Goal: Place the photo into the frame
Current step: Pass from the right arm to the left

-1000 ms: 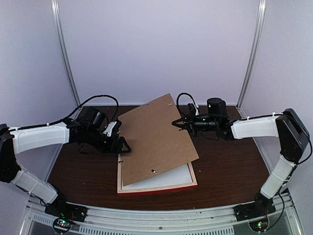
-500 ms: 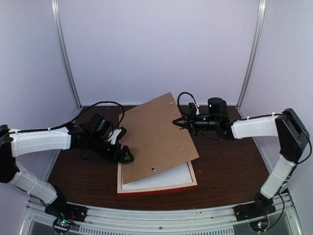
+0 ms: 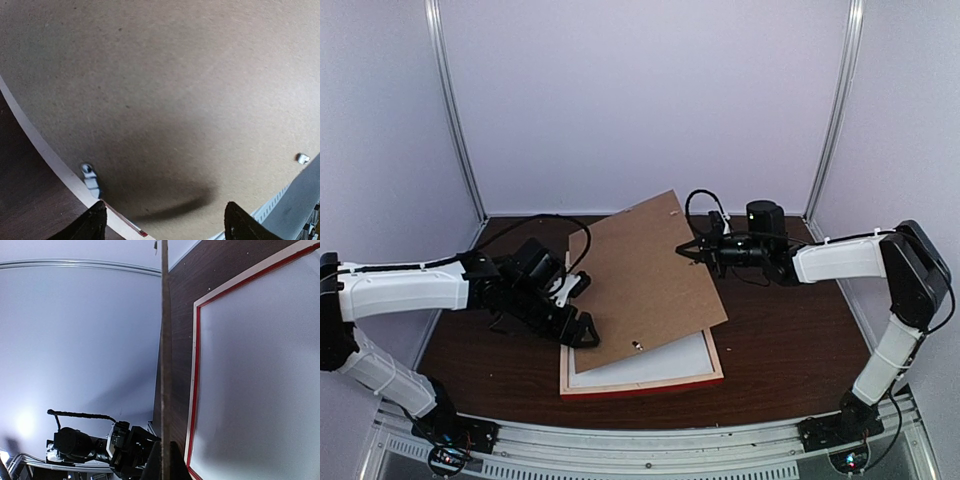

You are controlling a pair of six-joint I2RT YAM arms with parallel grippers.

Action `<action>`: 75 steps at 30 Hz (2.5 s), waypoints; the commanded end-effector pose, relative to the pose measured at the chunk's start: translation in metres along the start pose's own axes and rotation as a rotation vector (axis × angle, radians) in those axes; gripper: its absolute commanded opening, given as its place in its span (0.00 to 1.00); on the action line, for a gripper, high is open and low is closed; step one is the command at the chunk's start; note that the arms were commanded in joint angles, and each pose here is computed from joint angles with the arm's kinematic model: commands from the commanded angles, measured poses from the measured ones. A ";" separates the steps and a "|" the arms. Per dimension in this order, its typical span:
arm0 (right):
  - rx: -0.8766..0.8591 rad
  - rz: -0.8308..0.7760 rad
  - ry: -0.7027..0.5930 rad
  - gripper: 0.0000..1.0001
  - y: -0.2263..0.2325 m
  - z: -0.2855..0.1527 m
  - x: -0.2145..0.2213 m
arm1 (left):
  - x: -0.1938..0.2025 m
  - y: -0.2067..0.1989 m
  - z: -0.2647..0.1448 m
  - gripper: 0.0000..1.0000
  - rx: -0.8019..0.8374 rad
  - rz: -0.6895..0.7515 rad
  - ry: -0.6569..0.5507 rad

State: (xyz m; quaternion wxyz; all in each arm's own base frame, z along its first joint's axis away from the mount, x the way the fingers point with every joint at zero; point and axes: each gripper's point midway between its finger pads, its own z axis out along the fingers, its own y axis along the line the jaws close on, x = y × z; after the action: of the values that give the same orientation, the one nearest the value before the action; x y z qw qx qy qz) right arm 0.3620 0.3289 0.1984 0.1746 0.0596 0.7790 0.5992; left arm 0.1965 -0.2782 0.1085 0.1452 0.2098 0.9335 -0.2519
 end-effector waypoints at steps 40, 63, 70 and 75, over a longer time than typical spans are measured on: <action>-0.096 -0.046 -0.024 0.00 0.013 -0.008 -0.009 | -0.044 0.007 0.013 0.89 -0.206 0.152 -0.026; -0.106 -0.039 -0.042 0.00 0.013 -0.010 -0.013 | -0.022 -0.002 0.031 0.88 -0.089 0.069 0.024; -0.106 -0.040 -0.042 0.00 0.012 -0.011 -0.012 | -0.022 -0.012 0.034 0.88 -0.029 0.046 0.019; -0.105 -0.040 -0.045 0.00 0.011 -0.012 -0.013 | -0.023 -0.017 0.031 0.88 0.002 0.039 0.007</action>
State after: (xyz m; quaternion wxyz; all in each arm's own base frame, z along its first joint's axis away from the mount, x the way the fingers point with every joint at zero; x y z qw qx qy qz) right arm 0.3647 0.3162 0.1810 0.1728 0.0737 0.7766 0.6013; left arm 0.2181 -0.3051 0.0934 0.1465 0.2310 0.9373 -0.2159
